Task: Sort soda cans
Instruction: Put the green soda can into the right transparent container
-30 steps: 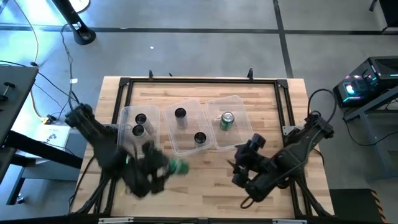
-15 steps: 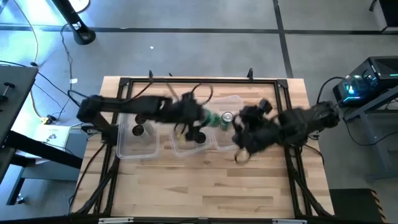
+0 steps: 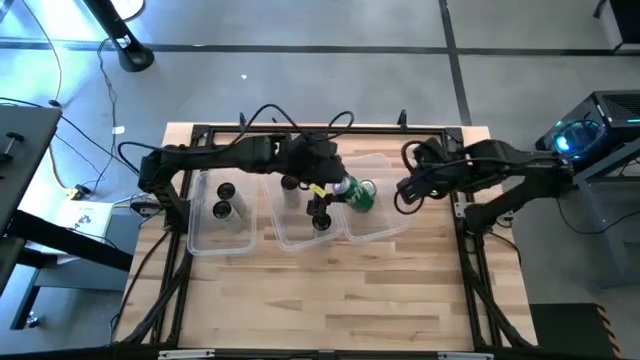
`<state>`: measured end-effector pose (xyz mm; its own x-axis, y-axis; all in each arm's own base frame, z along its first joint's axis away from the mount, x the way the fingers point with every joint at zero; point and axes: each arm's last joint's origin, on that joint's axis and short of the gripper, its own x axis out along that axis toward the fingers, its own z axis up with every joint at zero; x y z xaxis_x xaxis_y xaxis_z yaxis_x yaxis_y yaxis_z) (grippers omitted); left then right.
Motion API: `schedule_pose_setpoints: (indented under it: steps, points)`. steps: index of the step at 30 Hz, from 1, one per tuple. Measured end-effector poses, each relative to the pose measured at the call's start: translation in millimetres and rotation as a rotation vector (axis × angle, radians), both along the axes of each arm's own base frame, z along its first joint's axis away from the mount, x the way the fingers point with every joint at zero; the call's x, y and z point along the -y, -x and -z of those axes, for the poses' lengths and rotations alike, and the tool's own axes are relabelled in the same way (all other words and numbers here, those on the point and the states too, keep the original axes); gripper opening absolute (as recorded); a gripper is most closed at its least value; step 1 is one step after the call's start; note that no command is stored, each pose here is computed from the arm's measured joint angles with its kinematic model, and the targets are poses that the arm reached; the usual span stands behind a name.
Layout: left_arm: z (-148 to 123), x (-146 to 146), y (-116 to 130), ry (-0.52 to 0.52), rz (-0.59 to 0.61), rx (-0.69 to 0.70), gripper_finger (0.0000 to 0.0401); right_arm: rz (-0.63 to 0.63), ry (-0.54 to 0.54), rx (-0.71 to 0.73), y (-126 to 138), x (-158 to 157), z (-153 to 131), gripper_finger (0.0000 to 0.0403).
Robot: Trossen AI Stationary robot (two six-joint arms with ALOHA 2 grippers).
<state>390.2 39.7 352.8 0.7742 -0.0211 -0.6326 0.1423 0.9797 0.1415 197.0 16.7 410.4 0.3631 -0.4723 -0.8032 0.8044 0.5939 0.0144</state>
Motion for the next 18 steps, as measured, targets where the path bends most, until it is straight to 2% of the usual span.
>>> schedule_pose_setpoints:
  steps: [4,9,13,18]
  points:
    - [14.8,-3.5,-10.4,-0.015,-0.035,-0.03,0.0279,0.129,-0.121,-0.076,19.3,9.0,47.2,0.0003]
    - [38.2,-7.5,-28.0,0.016,-0.066,-0.055,0.0279,0.26,-0.27,-0.096,44.7,18.5,89.4,0.0001]
    - [53.0,-4.8,-34.6,0.074,-0.09,-0.098,0.0279,0.246,-0.38,0.012,47.0,20.3,119.1,0.0]
    - [49.5,2.5,-31.4,0.066,-0.083,-0.114,0.0279,0.202,-0.46,0.127,33.6,18.4,157.6,0.0]
